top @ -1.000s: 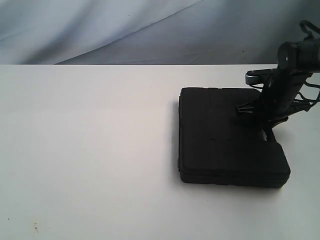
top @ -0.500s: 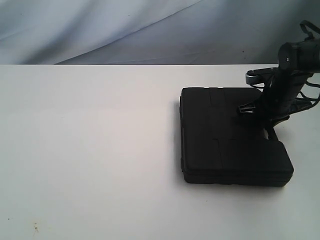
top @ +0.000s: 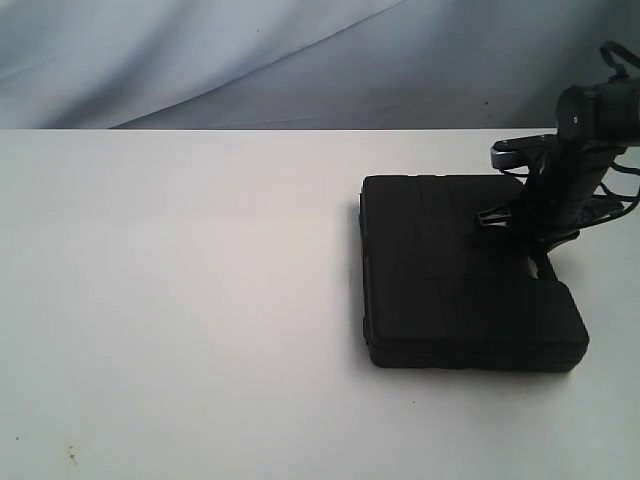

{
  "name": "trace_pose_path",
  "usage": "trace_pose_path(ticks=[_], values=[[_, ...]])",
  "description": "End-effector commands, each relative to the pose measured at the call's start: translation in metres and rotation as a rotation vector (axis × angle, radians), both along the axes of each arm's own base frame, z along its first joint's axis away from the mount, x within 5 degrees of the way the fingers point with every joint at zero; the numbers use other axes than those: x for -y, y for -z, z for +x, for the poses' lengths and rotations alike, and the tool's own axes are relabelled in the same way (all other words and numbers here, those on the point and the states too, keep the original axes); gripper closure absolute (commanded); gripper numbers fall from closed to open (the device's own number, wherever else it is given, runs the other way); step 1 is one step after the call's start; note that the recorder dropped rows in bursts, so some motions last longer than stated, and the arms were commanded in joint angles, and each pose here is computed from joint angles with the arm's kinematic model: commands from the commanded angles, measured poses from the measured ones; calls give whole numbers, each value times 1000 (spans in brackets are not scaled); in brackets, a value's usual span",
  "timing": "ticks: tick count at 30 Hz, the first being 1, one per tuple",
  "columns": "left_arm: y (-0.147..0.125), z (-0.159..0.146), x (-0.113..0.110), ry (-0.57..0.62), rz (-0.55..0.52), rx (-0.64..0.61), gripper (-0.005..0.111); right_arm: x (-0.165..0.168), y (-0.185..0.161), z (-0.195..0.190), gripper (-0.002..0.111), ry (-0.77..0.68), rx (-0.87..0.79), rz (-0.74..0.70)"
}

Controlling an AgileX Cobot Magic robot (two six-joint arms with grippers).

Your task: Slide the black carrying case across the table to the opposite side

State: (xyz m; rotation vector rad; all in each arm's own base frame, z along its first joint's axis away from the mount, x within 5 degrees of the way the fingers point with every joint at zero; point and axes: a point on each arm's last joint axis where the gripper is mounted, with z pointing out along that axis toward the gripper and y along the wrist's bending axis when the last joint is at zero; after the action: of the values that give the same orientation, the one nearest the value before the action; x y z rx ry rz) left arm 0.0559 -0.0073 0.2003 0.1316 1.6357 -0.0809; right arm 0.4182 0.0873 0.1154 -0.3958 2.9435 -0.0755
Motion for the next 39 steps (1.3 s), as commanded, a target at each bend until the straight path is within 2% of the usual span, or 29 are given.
trace_pose_path(ticks=[1,4,9,12,31,35,39], values=[[1,0,0,-1,-21,7,107,8,2,1,108,-22,1,-42],[1,0,0,-1,-21,7,107,8,-1,0,103,-3,-4,-29],[1,0,0,-1,-21,7,107,8,-15,0,81,93,33,-2],[1,0,0,-1,-21,7,107,8,-21,-1,78,95,37,-2],[1,0,0,-1,-21,7,107,12,-78,-19,81,108,50,-10],[1,0,0,-1,-21,7,107,14,-88,-28,91,117,4,-24],[1,0,0,-1,-21,7,107,15,-94,-40,108,122,-19,-19]])
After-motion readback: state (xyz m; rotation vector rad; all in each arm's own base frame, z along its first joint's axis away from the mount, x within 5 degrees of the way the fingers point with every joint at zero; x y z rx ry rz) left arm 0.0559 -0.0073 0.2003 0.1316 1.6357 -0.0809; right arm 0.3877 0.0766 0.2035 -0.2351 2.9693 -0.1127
